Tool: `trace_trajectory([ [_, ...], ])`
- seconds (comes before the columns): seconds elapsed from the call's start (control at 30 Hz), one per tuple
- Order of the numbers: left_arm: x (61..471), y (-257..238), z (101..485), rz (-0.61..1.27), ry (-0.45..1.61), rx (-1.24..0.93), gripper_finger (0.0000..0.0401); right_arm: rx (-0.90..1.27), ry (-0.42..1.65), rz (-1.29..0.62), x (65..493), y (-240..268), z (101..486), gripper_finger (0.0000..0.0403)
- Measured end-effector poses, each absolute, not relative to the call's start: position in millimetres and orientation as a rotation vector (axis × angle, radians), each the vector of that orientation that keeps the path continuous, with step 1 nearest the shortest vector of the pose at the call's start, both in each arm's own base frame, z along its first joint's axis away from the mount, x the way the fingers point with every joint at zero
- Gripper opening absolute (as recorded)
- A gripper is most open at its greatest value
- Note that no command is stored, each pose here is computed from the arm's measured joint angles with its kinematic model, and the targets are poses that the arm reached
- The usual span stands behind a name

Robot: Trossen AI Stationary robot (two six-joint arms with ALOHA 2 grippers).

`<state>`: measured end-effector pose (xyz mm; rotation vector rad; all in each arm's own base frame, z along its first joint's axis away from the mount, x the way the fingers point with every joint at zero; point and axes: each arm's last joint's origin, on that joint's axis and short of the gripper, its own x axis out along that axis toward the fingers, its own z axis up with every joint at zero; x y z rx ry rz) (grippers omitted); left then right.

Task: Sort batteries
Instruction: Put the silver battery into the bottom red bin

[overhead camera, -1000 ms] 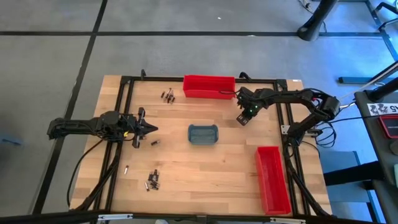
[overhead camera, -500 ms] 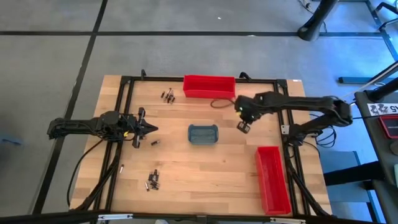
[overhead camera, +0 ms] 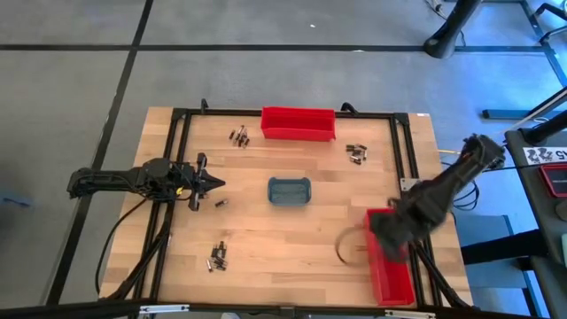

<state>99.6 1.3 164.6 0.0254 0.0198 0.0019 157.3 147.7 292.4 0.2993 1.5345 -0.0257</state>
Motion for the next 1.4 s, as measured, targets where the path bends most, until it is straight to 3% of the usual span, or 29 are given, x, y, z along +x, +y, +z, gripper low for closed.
trace_trajectory([
  [0.2, 99.5, 1.3, 164.7, 0.002, 0.019, 0.025, 0.0001, 0.22, 1.522, -0.035, 132.4, 199.7, 273.5, 0.0013],
  [0.43, 99.6, 1.3, 164.6, 0.002, 0.02, 0.025, 0.0001, 0.114, 1.601, -0.015, 135.1, 231.0, 240.3, 0.0012],
  [0.8, 99.5, 1.3, 164.7, 0.002, 0.019, 0.025, 0.0001, -0.005, 1.575, 0.159, 143.9, 245.7, 208.6, 0.0012],
  [1.4, 99.6, 1.3, 164.7, 0.002, 0.02, 0.025, 0.0001, -0.008, 1.518, 0.188, 139.0, 235.1, 164.0, 0.0013],
])
